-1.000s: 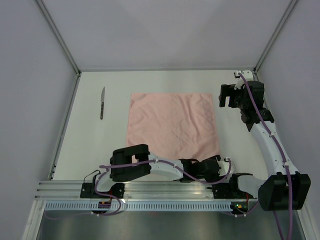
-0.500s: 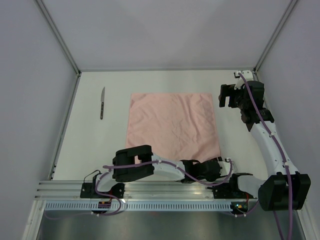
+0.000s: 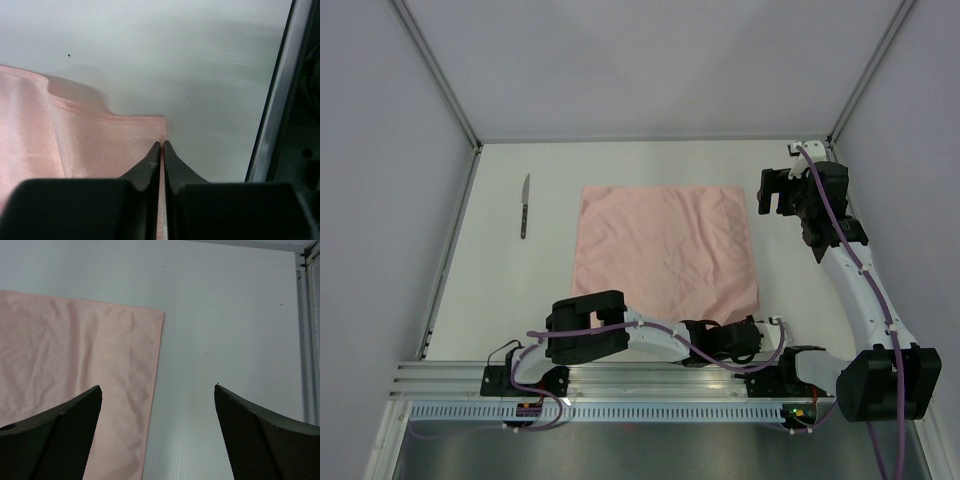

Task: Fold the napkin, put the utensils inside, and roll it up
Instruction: Fold the napkin

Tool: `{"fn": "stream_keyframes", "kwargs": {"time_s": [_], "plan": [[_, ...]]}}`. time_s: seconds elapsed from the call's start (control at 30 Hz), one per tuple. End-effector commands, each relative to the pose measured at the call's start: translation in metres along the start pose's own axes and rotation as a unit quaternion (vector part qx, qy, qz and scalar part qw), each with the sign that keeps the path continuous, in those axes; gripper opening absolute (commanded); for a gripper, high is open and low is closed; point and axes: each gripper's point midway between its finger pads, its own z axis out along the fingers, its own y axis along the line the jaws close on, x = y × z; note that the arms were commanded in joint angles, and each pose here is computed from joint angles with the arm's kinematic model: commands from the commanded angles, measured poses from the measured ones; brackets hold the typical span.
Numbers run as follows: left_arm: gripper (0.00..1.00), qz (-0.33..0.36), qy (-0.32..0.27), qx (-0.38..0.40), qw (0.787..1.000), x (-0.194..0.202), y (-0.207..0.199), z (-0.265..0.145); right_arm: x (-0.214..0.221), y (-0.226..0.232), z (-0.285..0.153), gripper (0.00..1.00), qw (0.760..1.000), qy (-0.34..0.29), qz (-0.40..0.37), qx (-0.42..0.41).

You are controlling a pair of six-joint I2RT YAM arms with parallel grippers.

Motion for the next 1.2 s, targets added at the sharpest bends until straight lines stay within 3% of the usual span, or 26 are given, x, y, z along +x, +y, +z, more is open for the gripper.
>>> {"fn": "stream_keyframes", "kwargs": {"time_s": [0.0,0.63,1.17], "plan": [[0.02,0.017,-0.002,-0.007,1.0,-0.003,0.001,0.001,-0.006,0.002,0.0,0.98,1.0,-0.011,-0.003,-0.003],[0.02,0.008,-0.044,-0.042,0.998,-0.042,0.026,-0.021,-0.007,0.001,0.0,0.98,1.0,-0.011,-0.002,-0.003],[0.02,-0.026,-0.048,-0.051,0.997,-0.042,0.043,-0.027,-0.007,0.002,-0.001,0.98,1.0,-0.011,-0.003,-0.003]]}}
